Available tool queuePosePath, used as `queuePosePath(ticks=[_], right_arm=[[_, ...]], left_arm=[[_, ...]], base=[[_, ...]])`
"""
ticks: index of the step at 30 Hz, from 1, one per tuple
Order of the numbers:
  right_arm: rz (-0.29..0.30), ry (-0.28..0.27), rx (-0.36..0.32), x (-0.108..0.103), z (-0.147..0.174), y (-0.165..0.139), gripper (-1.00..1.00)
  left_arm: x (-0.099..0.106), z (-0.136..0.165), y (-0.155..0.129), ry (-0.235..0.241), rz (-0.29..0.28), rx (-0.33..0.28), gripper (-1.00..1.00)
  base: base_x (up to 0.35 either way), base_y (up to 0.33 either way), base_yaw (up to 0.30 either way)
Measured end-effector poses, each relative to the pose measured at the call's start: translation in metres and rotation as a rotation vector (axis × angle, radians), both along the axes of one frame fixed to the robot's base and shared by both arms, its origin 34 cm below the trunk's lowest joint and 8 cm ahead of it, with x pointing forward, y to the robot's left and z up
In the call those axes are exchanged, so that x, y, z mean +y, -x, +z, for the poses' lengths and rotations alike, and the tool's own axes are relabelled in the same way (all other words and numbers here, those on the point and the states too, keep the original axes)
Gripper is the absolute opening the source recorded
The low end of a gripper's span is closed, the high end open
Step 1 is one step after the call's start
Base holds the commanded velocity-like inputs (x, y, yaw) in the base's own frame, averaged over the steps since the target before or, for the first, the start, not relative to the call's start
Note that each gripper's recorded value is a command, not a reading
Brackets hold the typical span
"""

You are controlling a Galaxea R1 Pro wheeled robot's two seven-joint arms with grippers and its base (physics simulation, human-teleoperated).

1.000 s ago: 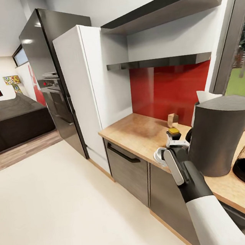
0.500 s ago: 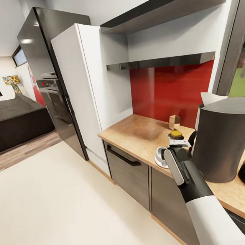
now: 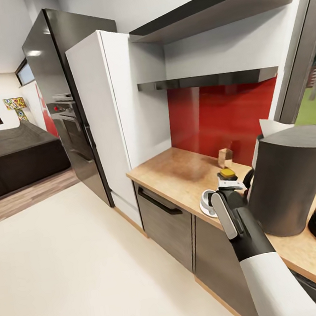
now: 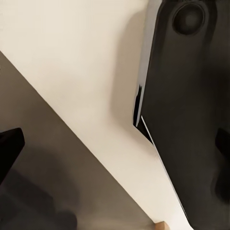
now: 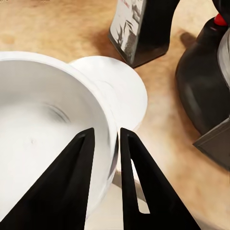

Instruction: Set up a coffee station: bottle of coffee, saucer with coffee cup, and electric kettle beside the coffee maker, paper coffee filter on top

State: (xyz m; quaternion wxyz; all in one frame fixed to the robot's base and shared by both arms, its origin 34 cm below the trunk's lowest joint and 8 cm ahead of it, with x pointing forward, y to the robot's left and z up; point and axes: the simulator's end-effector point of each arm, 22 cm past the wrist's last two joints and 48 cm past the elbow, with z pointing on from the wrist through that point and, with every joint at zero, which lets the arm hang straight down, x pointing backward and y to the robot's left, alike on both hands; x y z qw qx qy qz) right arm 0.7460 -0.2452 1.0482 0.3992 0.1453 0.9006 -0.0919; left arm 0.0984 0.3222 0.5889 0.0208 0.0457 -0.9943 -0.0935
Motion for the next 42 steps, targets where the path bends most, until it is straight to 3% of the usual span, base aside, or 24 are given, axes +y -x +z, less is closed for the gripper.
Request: queuePosePath(ticks=[10,42], right_arm=[[0.000,-0.001,0.000,0.0001,-0.0004,0.0001,-1.00],[0.004,0.002,0.021,0.0014,-0.0085,0.0019,-1.00]], left_arm=[[-0.0035,-0.0004,-0.0001,0.005,0.000,0.001,1.00],[-0.0046,-0.0004,0.0006,0.007,0.002,0.004,1.00]], base=[[0.056,0.000,-0.178],[0.073,0.016,-0.027]])
